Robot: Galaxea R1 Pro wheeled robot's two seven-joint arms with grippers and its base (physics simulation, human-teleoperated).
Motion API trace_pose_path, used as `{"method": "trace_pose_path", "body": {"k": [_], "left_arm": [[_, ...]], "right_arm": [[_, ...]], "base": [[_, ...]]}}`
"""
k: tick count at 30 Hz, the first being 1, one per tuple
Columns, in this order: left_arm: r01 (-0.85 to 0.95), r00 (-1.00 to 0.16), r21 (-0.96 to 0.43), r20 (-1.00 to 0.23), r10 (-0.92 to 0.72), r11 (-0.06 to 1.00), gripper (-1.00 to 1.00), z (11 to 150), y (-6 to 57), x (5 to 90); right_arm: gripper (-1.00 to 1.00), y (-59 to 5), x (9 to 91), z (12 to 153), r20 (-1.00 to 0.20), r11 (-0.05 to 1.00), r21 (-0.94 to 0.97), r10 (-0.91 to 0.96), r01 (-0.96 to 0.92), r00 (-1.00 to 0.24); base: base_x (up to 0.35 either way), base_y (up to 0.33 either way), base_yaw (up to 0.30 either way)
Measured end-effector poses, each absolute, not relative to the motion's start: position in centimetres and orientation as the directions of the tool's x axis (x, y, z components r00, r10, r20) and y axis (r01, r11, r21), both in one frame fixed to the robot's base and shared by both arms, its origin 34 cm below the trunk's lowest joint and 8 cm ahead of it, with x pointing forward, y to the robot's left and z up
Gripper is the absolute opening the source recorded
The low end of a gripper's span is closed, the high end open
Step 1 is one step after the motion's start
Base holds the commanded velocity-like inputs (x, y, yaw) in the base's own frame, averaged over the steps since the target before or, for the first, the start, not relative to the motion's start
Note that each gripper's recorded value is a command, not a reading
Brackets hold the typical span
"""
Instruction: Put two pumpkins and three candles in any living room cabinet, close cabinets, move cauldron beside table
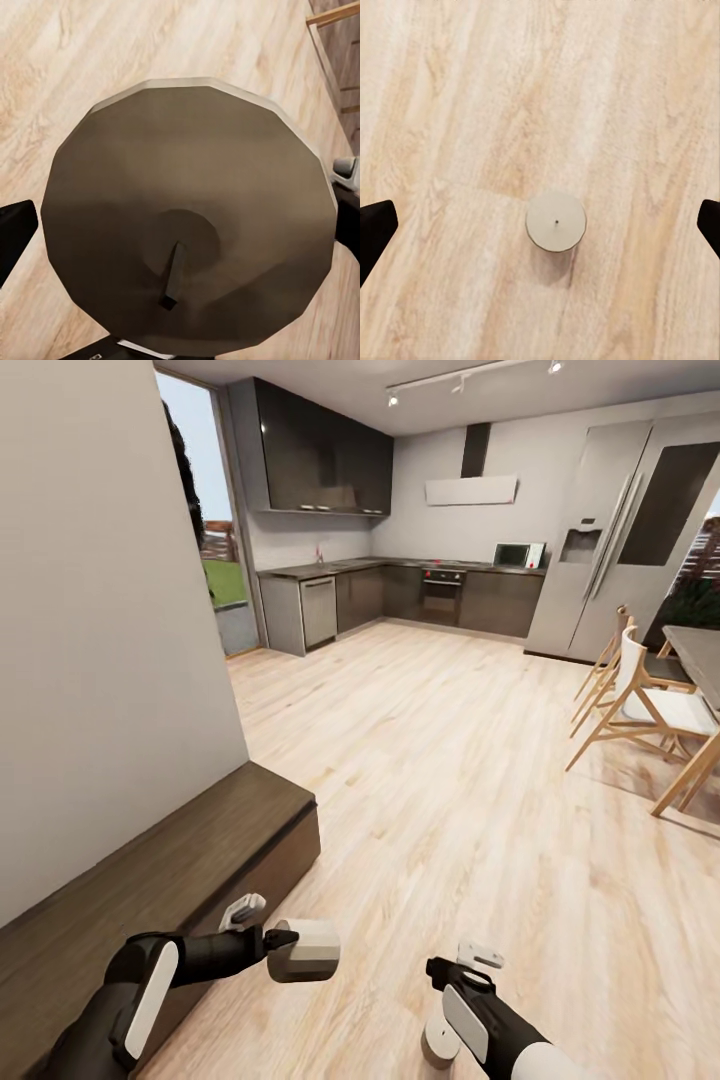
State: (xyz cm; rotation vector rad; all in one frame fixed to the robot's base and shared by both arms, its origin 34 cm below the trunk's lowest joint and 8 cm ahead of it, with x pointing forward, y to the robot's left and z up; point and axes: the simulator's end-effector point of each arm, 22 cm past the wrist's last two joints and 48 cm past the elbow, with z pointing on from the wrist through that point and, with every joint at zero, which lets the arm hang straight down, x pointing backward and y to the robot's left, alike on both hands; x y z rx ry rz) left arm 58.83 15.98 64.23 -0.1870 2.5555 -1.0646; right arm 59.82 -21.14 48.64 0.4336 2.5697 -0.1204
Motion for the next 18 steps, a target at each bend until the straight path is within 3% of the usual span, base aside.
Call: {"method": "trace_pose_path", "body": {"k": [18], "left_arm": [[0.018,-0.926,-0.707,-0.278,-0.254,0.707,-1.00,60.7,15.8,58.3]], "right_arm": [[1.00,-20.2,59.8,45.1,-0.513,0.954,0.059,0.283,0.296,-0.810]], "base": [[0.000,0.000,0.000]]}}
